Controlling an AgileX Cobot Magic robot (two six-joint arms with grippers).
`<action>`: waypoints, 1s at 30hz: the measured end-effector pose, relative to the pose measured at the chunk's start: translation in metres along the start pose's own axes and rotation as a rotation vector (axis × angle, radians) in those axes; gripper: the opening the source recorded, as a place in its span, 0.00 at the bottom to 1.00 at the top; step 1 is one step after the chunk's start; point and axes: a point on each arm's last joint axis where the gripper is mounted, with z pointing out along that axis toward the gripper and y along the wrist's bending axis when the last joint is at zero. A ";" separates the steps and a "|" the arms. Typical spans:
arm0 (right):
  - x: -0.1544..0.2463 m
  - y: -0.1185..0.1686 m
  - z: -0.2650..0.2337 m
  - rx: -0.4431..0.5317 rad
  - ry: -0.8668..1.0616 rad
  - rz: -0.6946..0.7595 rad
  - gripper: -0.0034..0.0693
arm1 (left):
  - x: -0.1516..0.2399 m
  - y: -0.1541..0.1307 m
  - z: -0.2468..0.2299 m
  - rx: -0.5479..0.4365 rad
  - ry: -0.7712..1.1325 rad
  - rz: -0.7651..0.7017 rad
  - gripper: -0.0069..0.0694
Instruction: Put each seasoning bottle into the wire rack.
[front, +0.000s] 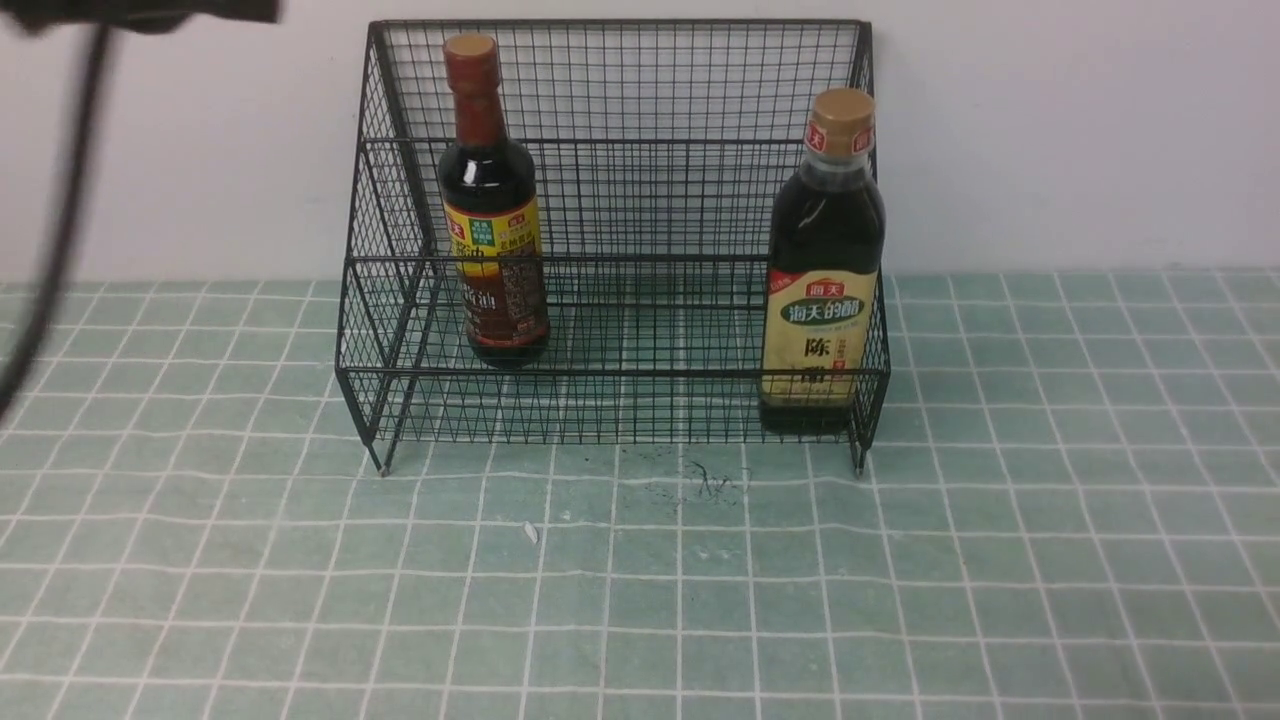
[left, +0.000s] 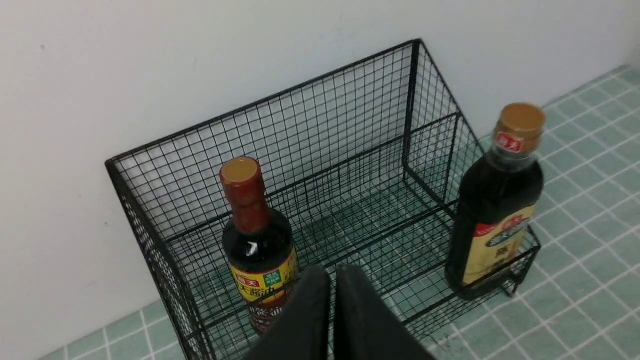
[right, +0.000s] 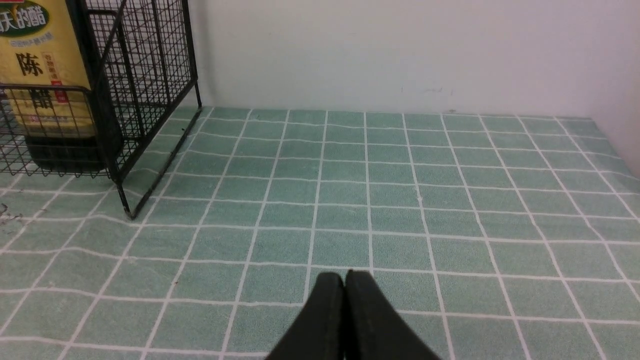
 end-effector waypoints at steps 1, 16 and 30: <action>0.000 0.000 0.000 0.000 0.000 0.000 0.03 | 0.003 -0.002 -0.010 -0.002 -0.015 -0.008 0.08; 0.000 0.000 0.000 0.000 0.000 0.000 0.03 | 0.122 -0.034 -0.106 0.022 -0.113 -0.125 0.08; 0.000 0.000 0.000 0.000 0.000 0.000 0.03 | 0.149 -0.039 -0.118 0.028 -0.063 -0.104 0.08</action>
